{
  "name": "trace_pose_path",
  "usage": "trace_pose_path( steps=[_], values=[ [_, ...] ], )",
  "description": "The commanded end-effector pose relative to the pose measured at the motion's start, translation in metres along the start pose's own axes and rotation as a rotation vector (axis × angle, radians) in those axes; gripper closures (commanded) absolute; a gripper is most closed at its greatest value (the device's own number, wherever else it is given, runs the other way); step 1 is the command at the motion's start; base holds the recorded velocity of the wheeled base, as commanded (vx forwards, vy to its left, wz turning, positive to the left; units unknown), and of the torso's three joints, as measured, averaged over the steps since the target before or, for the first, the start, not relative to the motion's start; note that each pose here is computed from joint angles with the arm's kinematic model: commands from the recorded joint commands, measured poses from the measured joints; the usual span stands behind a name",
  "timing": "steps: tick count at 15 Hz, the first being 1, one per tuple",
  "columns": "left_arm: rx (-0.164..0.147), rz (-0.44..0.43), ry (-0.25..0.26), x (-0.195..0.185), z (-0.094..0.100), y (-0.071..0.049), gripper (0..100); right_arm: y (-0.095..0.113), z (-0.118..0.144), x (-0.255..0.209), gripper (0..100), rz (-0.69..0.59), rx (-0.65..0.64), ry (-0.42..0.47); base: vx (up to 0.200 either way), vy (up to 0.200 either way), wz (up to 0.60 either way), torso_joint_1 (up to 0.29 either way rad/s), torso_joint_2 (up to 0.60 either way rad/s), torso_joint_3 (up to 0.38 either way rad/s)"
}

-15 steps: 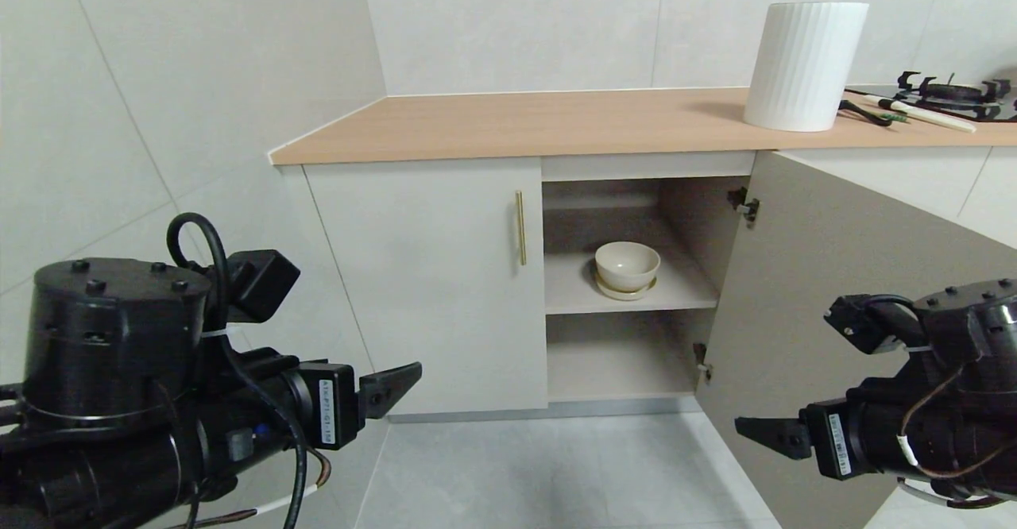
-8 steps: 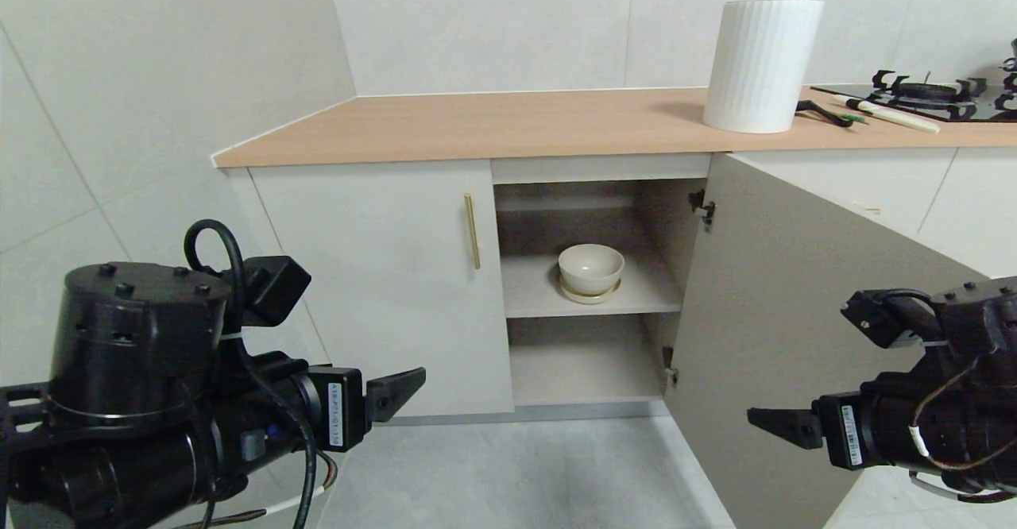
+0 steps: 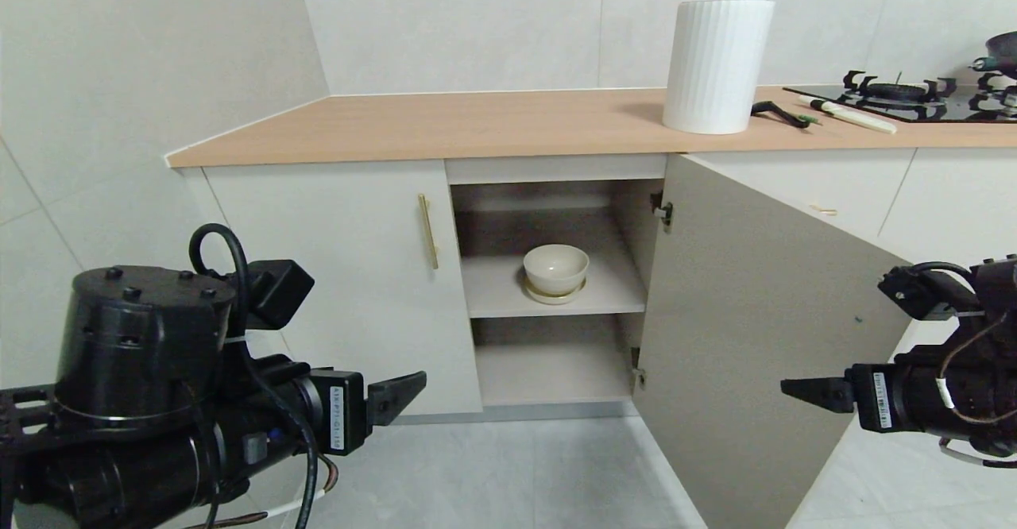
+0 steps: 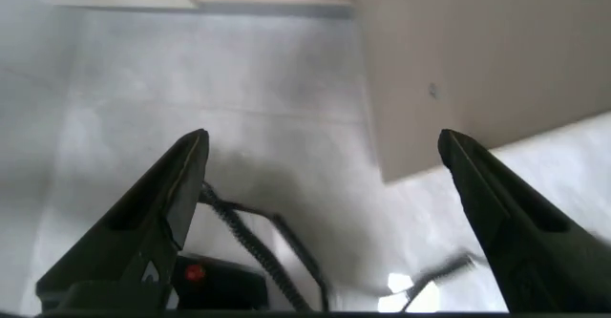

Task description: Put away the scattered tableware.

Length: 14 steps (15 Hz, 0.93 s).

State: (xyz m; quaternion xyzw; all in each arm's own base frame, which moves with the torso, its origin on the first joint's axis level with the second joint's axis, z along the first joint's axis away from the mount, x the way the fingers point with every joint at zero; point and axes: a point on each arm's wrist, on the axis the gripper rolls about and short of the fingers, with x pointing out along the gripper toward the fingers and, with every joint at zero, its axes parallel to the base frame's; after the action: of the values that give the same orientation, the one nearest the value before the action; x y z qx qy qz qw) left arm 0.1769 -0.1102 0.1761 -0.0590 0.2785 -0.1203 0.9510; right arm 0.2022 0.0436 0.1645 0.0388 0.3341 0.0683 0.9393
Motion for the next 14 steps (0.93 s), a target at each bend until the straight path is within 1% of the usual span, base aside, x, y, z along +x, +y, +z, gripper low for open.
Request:
trace_pose_path(
  steps=[1,4,5,6,8,9,10,11,14],
  values=[
    [0.001,0.003,0.007,0.002,-0.001,0.0,0,-0.005,0.006,-0.018,0,-0.009,0.008,-0.015,0.0,0.0,0.0,0.0,0.0,0.0],
    [0.002,0.004,0.011,0.003,-0.001,-0.001,0,0.0,0.003,-0.055,0,0.151,-0.024,-0.001,0.0,0.0,0.0,0.0,0.0,0.0],
    [0.002,0.004,0.011,0.003,-0.001,-0.001,0,0.0,0.004,-0.061,0,0.154,-0.03,-0.002,0.0,0.0,0.0,0.0,0.0,0.0],
    [0.002,0.004,0.011,0.003,-0.001,-0.001,0,0.0,0.002,-0.066,0,0.149,-0.037,0.018,0.0,0.0,0.0,0.0,0.0,0.0],
    [0.001,0.004,0.006,0.003,-0.001,-0.001,0,-0.002,0.003,-0.063,0,0.119,-0.04,0.018,0.0,0.0,0.0,0.0,0.0,0.0],
    [0.001,0.003,0.004,0.002,0.0,-0.001,0,-0.009,0.007,-0.057,0,0.065,-0.018,0.018,0.0,0.0,0.0,0.0,0.0,0.0],
    [0.0,0.004,0.002,0.002,0.0,-0.001,0,-0.012,0.008,-0.055,0,0.048,-0.017,0.017,0.0,0.0,0.0,0.0,0.0,0.0],
    [-0.002,0.006,0.003,0.003,0.0,0.0,0,-0.021,0.011,-0.044,0,-0.02,-0.007,0.032,0.0,0.0,0.0,0.0,0.0,0.0],
    [-0.001,0.007,0.002,0.003,0.0,0.0,0,-0.029,0.014,-0.013,0,-0.112,0.015,0.041,0.0,0.0,0.0,0.0,0.0,0.0]
  ],
)
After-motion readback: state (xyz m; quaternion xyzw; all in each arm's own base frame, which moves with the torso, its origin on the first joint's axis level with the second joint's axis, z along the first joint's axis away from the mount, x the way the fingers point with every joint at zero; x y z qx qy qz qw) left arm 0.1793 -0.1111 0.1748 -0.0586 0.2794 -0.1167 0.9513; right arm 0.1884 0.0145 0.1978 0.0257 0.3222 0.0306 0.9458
